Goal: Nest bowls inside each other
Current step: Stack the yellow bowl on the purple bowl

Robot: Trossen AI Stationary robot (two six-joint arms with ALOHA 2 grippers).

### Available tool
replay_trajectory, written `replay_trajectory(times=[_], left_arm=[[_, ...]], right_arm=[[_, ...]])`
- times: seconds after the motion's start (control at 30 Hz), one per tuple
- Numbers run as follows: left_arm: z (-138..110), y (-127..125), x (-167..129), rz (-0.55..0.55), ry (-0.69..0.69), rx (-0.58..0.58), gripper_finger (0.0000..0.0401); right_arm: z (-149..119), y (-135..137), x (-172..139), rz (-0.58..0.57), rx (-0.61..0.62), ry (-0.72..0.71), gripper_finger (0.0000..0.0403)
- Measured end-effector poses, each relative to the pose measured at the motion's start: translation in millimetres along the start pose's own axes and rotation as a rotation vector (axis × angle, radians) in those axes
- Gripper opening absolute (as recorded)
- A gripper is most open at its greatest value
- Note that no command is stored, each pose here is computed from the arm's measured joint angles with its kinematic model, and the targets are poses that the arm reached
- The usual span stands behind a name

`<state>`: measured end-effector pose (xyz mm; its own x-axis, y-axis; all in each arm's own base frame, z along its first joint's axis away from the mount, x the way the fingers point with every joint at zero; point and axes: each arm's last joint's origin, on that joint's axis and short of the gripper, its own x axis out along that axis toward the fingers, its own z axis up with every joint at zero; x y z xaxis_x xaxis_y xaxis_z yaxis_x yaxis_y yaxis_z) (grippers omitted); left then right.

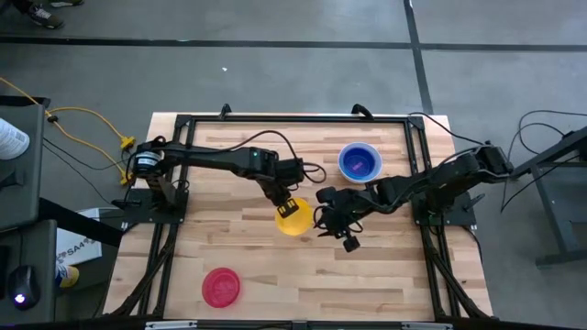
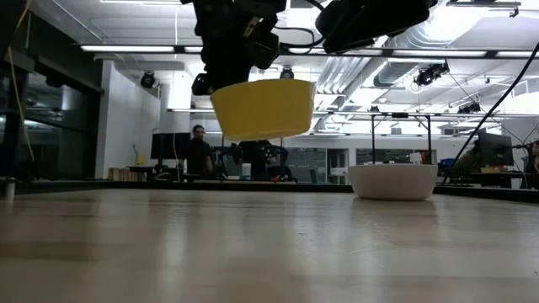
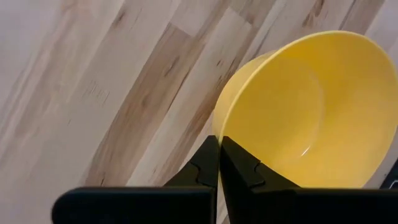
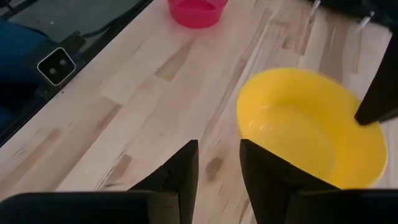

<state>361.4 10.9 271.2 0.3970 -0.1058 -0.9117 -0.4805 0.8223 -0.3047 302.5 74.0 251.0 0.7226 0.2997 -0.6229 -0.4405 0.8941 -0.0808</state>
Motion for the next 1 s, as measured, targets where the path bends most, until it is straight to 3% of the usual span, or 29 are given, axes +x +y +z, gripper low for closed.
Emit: replay_trajectory(times=[0.4,0.57,0.8,1.0], left_arm=[[4,-6,-19,-0.019,0.023,-0.048,0.0000],[1,-4,-18,-0.004,0.053,-0.057,0.0000],[0,-5,-19,-0.017,0.064,-0.060,0.0000],[-1,-4,-19,-0.013,0.081,-0.056,0.0000]], right_arm=[[-1,-8,1,-0.029,-0.008,-0.003,0.0112],[14,-11,-8,-0.047,-0.010,0.043,0.0112],[35,-13,-8,-0.019,0.004,0.190,0.0112],[37,-8,18,0.001,-0.047,0.369,0.0112]])
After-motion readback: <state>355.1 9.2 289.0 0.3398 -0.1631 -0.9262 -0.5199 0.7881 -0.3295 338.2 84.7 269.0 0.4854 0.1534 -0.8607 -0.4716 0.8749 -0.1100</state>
